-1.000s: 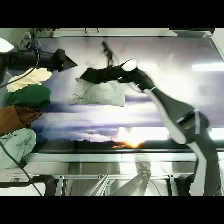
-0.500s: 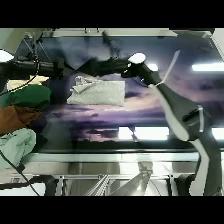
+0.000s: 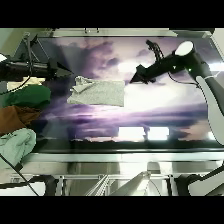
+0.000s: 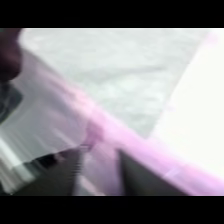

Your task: Fold the shirts.

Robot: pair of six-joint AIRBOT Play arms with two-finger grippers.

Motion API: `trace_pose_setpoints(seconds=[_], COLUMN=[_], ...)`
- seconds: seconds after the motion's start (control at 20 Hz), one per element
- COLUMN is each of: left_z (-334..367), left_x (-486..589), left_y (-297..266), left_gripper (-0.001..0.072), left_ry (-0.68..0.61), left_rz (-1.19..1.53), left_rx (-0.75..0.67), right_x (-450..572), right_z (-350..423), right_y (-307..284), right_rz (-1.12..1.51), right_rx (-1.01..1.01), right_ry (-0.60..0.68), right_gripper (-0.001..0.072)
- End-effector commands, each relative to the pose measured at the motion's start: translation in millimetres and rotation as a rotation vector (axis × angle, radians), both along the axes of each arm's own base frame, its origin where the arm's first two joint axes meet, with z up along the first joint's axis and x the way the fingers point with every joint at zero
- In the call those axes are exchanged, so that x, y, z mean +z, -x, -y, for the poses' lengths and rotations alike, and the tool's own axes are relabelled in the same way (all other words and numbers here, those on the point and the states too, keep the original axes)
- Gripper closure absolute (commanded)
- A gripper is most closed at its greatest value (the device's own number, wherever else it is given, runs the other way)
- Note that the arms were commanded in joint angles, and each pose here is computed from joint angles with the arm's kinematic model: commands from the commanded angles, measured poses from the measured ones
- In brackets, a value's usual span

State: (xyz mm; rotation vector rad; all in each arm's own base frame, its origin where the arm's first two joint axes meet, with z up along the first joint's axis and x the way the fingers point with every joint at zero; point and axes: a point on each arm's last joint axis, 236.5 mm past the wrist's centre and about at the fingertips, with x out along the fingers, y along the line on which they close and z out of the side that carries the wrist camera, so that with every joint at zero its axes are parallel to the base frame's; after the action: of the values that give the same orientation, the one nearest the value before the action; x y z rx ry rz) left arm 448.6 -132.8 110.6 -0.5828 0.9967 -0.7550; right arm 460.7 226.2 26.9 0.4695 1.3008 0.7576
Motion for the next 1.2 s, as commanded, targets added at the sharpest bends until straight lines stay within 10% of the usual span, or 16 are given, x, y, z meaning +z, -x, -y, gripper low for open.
trace_pose_setpoints(seconds=[0.0, 0.6, 0.85, 0.95, 1.0, 1.15], left_z=[-18, -101, -127, -131, -130, -123], left_x=[0, -32, -32, -32, -32, -29], left_y=[-1, -7, -8, -8, -8, -4], left_gripper=[0.0694, 0.0695, 0.0695, 0.0695, 0.0694, 0.0694], left_ry=[0.003, -0.165, -0.164, -0.163, -0.162, -0.136], left_rz=[-0.009, -0.051, -0.053, -0.054, -0.056, -0.066], left_rx=[0.027, 0.175, 0.229, 0.235, 0.234, 0.211], right_x=[-63, -126, -90, -57, -42, -8], right_z=[30, -66, -95, -104, -105, -96], right_y=[-9, -15, -32, -40, -45, -60], right_rz=[-0.090, -0.222, -0.204, -0.162, -0.140, -0.059], right_rx=[-0.139, -0.170, -0.189, -0.181, -0.188, -0.216], right_ry=[0.062, -0.160, -0.438, -0.598, -0.658, -0.713], right_gripper=[0.0054, 0.0070, 0.0074, 0.0534, 0.0646, 0.0702])
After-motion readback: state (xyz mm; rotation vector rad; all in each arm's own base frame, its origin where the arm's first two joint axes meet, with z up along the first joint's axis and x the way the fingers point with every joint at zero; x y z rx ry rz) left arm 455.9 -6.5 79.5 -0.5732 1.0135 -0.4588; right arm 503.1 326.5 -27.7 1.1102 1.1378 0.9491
